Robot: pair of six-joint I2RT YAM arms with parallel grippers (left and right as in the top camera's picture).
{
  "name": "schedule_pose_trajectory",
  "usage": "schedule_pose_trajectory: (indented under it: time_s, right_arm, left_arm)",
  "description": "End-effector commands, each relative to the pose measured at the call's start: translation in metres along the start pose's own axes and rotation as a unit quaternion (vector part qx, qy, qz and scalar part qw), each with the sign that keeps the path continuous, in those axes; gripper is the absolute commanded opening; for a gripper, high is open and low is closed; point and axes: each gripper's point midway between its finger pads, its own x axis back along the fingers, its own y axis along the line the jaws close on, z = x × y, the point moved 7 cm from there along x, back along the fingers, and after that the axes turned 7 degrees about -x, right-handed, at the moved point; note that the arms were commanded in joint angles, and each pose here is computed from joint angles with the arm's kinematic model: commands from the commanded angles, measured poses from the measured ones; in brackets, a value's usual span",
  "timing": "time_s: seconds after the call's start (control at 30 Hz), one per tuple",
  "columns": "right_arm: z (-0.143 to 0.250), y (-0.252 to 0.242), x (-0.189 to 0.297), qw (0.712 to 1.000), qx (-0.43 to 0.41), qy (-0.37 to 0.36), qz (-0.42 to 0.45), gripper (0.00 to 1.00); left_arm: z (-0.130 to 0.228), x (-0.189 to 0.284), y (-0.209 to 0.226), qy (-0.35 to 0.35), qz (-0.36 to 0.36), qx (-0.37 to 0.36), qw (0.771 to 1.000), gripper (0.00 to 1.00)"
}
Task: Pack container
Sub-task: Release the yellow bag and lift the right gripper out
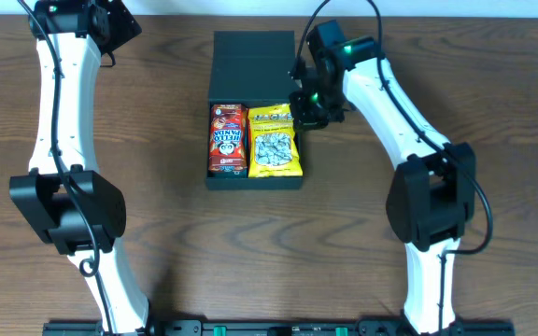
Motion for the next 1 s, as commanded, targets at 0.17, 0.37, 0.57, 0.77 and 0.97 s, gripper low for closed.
schedule_pose_trajectory:
  time_s: [0.17, 0.37, 0.57, 0.77, 0.97]
  right_arm:
    - [0.004, -0.008, -0.035, 0.999, 0.022, 0.039, 0.019, 0.01]
    - [0.004, -0.006, -0.019, 0.999, 0.015, 0.044, 0.021, 0.01]
    - [-0.010, 0.009, 0.029, 0.998, 0.041, -0.012, 0.037, 0.01]
    - [-0.029, 0.016, 0.076, 0.993, 0.060, -0.096, 0.043, 0.01]
    - [-0.059, -0.024, 0.086, 0.989, 0.026, -0.146, 0.023, 0.01]
  left_arm:
    - [0.000, -0.001, 0.004, 0.000, -0.009, -0.002, 1.000, 0.95]
    - [0.000, -0.001, 0.004, 0.000, -0.009, -0.002, 1.000, 0.95]
    - [0.000, -0.001, 0.004, 0.001, -0.009, -0.003, 1.000, 0.95]
    - [0.003, -0.001, 0.002, 0.009, 0.000, -0.004, 1.000, 0.94]
    - [0.009, -0.004, -0.012, 0.028, 0.056, 0.000, 0.998, 0.06]
